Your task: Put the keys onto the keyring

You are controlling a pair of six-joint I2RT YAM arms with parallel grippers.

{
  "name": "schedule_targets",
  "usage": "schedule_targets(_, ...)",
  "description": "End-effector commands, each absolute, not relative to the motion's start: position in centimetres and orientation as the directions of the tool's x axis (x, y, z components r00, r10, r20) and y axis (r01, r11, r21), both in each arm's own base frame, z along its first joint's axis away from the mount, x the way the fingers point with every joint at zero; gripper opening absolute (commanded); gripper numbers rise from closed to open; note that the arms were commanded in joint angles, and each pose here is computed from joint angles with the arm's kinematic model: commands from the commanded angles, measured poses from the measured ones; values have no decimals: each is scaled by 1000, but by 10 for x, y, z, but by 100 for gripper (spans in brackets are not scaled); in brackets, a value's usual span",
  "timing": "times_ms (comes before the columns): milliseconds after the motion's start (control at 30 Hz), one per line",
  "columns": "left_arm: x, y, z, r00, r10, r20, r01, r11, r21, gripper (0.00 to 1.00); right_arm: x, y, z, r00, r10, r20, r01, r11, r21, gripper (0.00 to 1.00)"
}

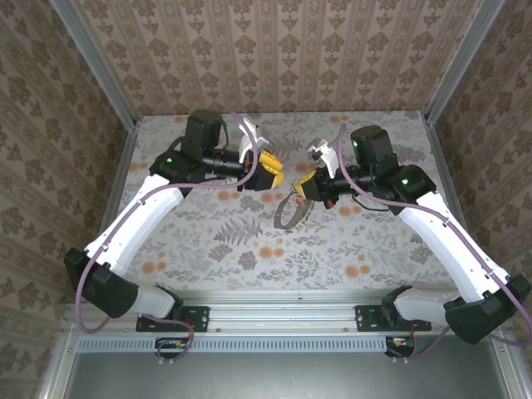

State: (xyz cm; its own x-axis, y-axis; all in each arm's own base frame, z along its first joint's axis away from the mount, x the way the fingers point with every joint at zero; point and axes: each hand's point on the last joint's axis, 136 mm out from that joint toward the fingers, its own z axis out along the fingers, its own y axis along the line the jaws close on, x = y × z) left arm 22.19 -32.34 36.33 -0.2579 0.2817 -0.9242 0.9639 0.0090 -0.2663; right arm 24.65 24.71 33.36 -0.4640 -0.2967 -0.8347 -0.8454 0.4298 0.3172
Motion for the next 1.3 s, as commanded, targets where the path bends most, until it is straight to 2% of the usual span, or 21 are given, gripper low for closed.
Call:
schedule_targets(0,218,-329,355,-257,294,-921,961,-25,-276,42,239,255,353,-416,-261,-871,-880,358,312,0)
schedule_targets(767,214,-345,345,-268,312,-912,952,-58,-300,40,238,252,357,-410,-224,-884,-879,354,318,0)
schedule_targets(1267,200,-345,353,-283,288,-915,930,-149,-335,38,243,248,356,-417,-208,-885,-872,368,324,0)
